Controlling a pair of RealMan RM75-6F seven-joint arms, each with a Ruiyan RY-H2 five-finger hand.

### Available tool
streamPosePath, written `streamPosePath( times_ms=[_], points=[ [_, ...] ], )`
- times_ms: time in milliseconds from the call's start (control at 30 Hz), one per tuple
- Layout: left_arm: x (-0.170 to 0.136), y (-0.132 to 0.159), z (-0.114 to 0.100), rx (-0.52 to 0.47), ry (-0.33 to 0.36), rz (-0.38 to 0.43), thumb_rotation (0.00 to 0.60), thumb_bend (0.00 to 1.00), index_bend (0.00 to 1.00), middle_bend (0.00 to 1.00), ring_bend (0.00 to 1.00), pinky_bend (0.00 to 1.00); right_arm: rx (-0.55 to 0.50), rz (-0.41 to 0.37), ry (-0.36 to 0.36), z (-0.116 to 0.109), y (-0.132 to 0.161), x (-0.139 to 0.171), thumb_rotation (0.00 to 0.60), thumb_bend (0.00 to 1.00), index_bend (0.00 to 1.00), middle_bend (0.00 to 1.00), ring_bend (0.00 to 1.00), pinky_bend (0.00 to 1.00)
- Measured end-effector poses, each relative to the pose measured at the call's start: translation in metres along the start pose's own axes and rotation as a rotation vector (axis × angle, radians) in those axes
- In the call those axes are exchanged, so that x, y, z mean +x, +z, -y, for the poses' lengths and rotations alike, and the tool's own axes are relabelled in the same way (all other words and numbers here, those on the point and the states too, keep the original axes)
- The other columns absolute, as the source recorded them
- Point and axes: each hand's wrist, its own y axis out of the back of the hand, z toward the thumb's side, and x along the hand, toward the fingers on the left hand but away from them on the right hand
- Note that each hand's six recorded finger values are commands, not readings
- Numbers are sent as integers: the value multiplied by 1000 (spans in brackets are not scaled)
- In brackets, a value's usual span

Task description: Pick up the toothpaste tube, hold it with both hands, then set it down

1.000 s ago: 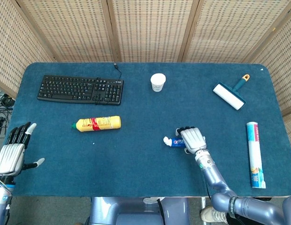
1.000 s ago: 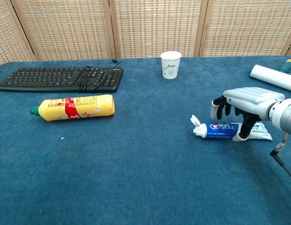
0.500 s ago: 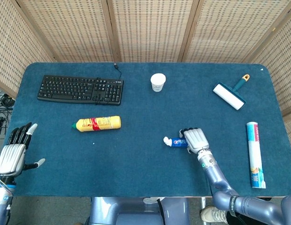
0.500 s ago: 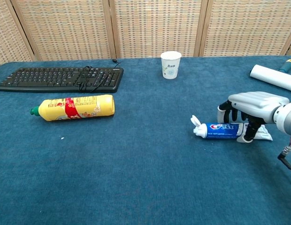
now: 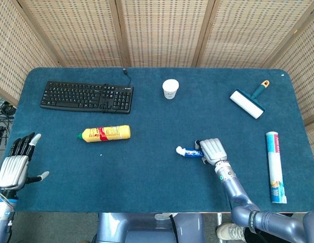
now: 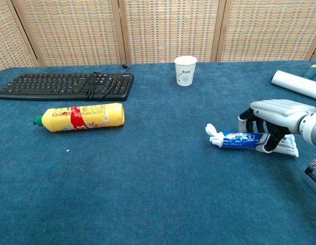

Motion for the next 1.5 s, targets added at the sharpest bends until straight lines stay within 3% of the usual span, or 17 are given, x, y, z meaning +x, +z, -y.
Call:
streamPosePath(
  times_ms=[267, 500, 567, 667, 800, 900, 1167, 1500],
  points=[
    [5, 1, 1, -9, -6, 2, 600, 0, 0, 0, 0, 0, -24, -57, -31, -15, 15, 3, 600, 642, 692, 694, 618, 641],
    [19, 14, -3, -72, 1, 49, 594, 0, 0, 0, 0, 0, -23, -125, -74, -46, 46, -3, 600, 644, 717, 708, 633, 650],
    [24, 21, -6, -112, 7, 74, 533, 0, 0, 0, 0, 0, -21, -135, -88, -56, 54, -6, 600, 646, 718, 709, 634, 650],
    [40, 38, -15, -177, 44, 128, 349, 0, 0, 0, 0, 0, -9, -145, -99, -68, 68, -13, 600, 649, 718, 710, 634, 651],
    [59, 64, -22, -286, 81, 191, 244, 0, 0, 0, 0, 0, 13, -160, -105, -83, 92, -24, 600, 649, 719, 712, 635, 650],
    [76, 87, -26, -391, 80, 237, 199, 0, 0, 0, 0, 0, -6, -162, -97, -91, 109, -30, 600, 649, 720, 712, 636, 650],
    [119, 156, -21, -622, 20, 334, 184, 0, 0, 0, 0, 0, -17, -176, -78, -107, 167, -48, 600, 649, 720, 715, 638, 651],
    [147, 222, 2, -767, 4, 398, 181, 0, 0, 0, 0, 0, -19, -147, -67, -108, 206, -67, 600, 649, 720, 717, 642, 656]
  ],
)
